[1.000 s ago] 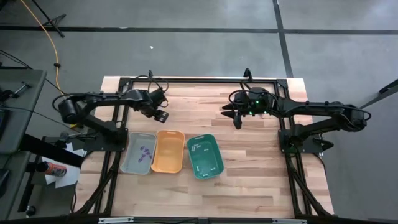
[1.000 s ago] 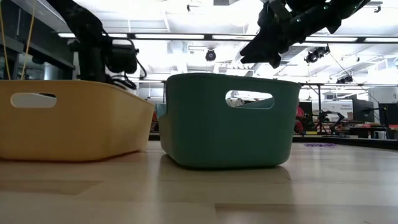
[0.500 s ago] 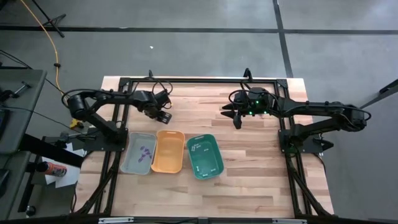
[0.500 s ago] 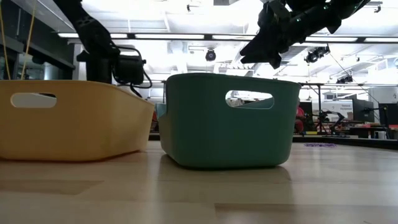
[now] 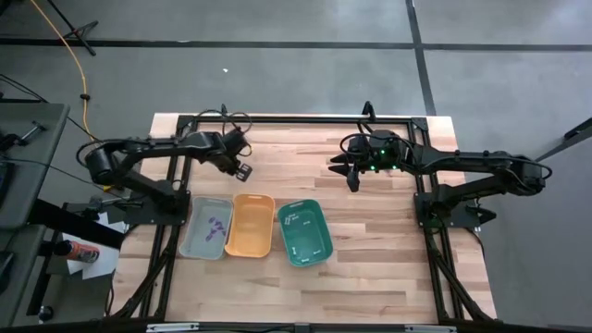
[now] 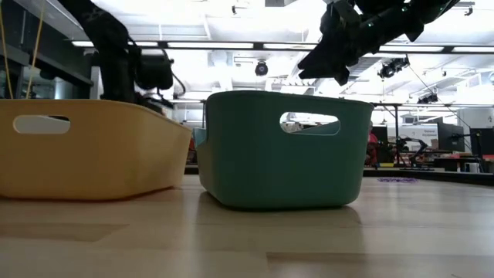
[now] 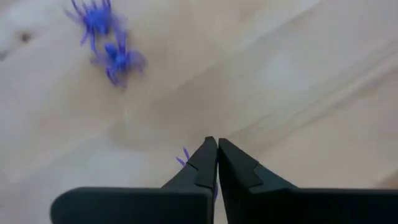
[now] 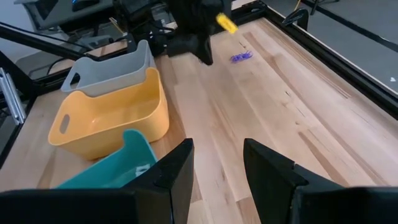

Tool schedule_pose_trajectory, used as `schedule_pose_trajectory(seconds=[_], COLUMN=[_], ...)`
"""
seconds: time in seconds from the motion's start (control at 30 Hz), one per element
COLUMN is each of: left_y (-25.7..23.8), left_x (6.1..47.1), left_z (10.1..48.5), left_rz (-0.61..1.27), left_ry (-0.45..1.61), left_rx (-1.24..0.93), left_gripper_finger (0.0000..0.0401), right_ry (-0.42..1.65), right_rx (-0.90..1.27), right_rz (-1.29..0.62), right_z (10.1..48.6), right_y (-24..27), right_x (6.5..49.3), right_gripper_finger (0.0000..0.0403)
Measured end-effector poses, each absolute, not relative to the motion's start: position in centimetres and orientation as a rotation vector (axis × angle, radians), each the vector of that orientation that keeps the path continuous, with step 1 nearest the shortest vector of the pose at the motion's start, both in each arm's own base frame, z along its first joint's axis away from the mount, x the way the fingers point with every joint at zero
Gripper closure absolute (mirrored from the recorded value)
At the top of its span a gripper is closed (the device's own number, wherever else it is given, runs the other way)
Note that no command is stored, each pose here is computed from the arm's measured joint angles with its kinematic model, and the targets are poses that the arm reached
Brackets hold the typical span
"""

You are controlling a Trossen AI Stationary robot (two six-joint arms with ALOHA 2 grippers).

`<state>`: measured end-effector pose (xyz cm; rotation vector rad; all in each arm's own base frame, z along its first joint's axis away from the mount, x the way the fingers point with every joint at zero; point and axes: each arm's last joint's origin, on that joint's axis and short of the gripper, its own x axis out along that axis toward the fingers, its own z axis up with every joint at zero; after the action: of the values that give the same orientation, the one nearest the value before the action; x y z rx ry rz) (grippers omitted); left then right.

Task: Sort Halloween decoration
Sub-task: Put the purple spider toy into the yellow bin

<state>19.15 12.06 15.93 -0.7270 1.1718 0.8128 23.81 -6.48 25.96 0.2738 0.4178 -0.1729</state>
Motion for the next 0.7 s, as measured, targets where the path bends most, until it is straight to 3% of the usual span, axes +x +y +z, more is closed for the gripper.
schedule_pose_trajectory(seconds=[0.2, 0.4, 0.57, 0.7], left_y=[11.9, 9.6, 6.6, 4.4], left_x=[19.0, 19.0, 19.1, 19.9], left_z=[21.2, 28.8, 33.2, 34.2], left_rz=[0.752, 0.375, 0.154, 0.049], left_ry=[0.934, 0.419, 0.087, 0.005], left_rx=[-0.658, -0.53, -0.457, -0.435], left_gripper_finger=[0.0401, 0.0401, 0.0401, 0.0401], right_ry=[0.414, 0.277, 0.113, 0.009], right_rx=[0.265, 0.408, 0.449, 0.418], right_rz=[-0.216, -0.223, -0.069, 0.045], right_z=[26.0, 27.1, 28.9, 30.1], right_y=[-6.6, -6.7, -6.0, -5.0], right_x=[23.8, 24.2, 24.8, 25.0], right_gripper_finger=[0.0269, 0.0269, 0.0269, 0.0269])
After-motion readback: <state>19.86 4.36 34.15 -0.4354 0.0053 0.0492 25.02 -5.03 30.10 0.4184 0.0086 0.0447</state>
